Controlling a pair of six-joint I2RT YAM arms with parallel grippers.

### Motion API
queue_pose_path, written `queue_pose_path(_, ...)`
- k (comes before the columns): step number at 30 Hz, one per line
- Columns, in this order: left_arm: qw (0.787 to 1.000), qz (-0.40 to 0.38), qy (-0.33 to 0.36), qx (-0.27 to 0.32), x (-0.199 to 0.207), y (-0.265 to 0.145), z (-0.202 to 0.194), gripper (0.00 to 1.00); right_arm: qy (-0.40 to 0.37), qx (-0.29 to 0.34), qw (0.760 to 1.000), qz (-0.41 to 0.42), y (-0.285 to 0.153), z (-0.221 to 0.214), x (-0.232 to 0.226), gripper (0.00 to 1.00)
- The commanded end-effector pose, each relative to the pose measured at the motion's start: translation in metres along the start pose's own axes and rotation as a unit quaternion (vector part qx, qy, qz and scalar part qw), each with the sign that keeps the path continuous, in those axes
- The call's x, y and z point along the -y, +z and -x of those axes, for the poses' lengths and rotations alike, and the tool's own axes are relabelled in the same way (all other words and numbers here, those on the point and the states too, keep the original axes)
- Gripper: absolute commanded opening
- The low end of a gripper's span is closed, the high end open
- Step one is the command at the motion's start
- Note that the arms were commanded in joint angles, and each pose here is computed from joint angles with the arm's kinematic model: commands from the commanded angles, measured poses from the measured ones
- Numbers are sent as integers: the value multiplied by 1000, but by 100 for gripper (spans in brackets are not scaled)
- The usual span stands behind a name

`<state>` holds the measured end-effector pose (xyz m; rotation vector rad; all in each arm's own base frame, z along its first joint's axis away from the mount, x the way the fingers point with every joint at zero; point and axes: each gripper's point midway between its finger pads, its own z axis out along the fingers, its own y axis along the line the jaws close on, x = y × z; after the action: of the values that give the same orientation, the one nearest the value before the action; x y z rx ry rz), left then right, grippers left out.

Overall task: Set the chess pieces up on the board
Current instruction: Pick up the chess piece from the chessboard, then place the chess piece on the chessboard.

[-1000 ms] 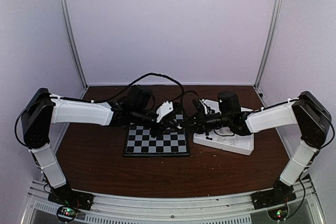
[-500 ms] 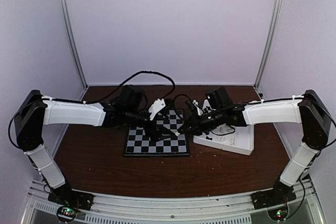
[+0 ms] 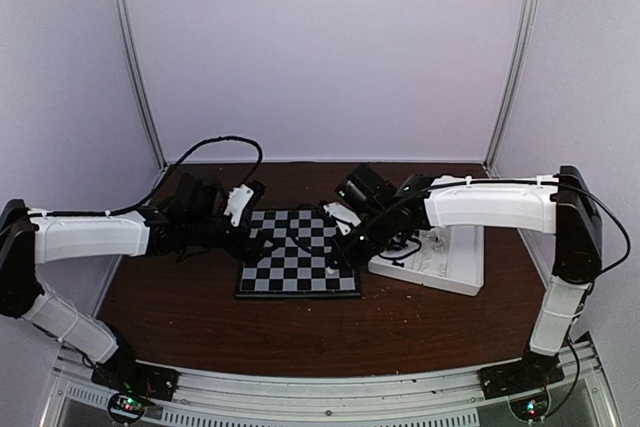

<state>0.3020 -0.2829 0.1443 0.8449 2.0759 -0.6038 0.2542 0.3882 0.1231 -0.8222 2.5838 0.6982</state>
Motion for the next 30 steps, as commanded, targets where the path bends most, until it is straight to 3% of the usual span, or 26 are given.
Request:
queue_pose_path(1, 988, 133, -83, 0, -54, -23, -17, 98, -49, -34, 995, -86, 6, -12, 17, 0)
queue_pose_path(6, 970, 217, -107, -29, -83, -38, -34, 98, -73, -56, 989, -112, 17, -17, 17, 0)
queue_pose_path(12, 953, 251, -165, -42, -105, -44, -46, 98, -78, -68, 986, -128, 31, -19, 19, 0)
queue_pose_path(30, 957, 234, -159, -56, -102, -37, -54, 98, -78, -68, 985, -135, 58, -17, 25, 0)
